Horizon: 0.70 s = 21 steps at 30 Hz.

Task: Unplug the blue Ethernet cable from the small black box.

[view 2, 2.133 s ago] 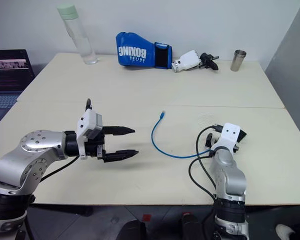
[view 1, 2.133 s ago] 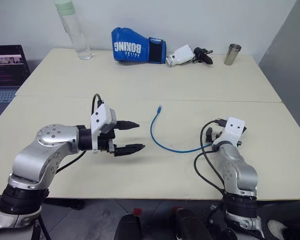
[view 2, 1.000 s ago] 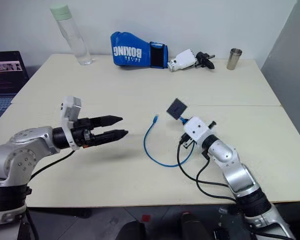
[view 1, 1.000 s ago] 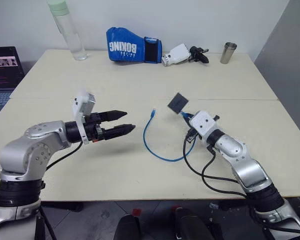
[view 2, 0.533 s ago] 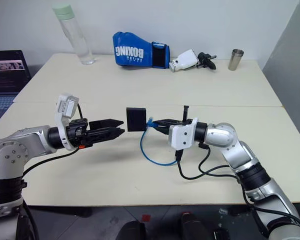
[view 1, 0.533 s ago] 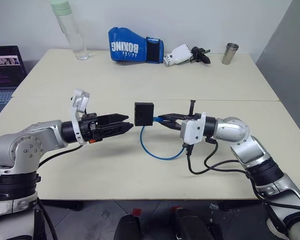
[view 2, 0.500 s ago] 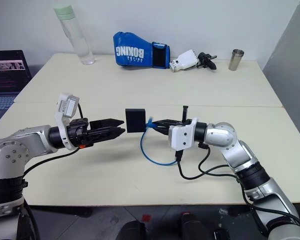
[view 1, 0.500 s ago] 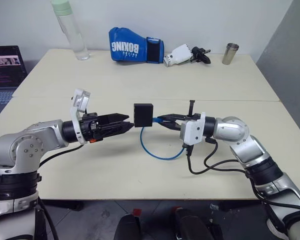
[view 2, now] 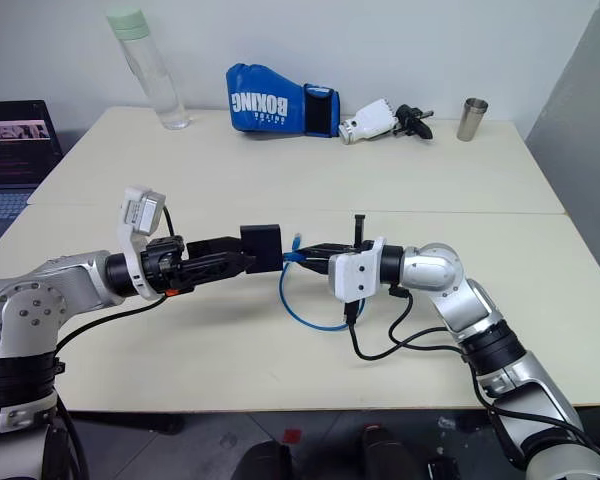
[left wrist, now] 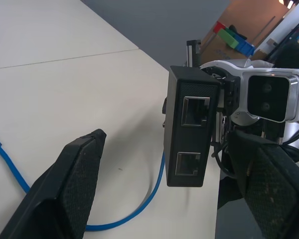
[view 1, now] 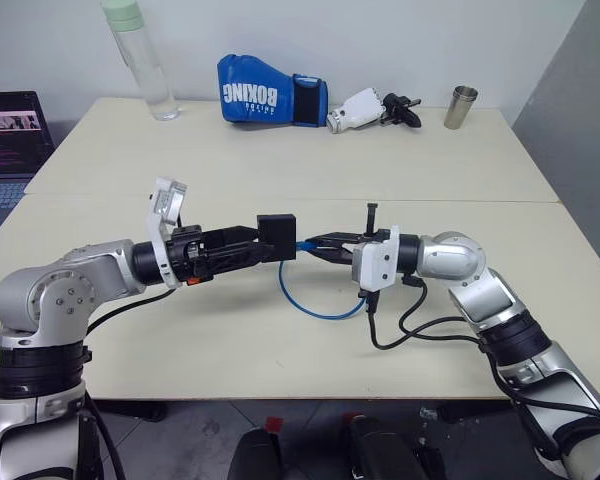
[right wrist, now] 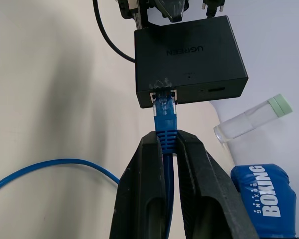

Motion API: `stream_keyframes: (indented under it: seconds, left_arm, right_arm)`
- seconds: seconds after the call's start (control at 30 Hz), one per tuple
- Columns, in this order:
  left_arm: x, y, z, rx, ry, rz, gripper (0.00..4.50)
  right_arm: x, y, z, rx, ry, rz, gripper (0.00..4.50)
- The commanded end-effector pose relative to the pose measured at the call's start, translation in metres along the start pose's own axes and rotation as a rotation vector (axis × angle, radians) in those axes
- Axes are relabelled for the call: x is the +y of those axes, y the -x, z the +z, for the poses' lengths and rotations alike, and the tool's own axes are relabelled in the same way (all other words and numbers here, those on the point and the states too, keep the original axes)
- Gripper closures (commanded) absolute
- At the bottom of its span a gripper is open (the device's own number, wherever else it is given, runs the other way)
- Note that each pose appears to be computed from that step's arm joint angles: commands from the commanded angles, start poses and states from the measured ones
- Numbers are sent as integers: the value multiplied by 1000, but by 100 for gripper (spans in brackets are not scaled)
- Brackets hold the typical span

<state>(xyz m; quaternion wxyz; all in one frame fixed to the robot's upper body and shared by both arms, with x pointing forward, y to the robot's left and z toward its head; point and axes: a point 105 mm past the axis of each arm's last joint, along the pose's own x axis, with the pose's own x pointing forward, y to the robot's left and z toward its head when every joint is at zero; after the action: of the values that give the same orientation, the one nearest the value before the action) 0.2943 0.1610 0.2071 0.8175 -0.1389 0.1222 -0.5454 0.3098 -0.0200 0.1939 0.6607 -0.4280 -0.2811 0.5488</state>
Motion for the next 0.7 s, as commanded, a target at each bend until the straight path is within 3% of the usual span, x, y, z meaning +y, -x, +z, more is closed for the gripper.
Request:
stream_keyframes:
  seconds: [0.03,0.5,0.7]
  left_arm:
    - [-7,-5,6,-5,-46,-29,74]
    - [-8,-11,-1,8,-26,-55,363]
    - [-9,-12,-3,8,-22,-54,372]
  right_arm:
    - [-12,1,9,-22,39,-26,442]
    - [-10,0,10,-20,58,-19,442]
    - [-8,0,13,-28,43,-8,442]
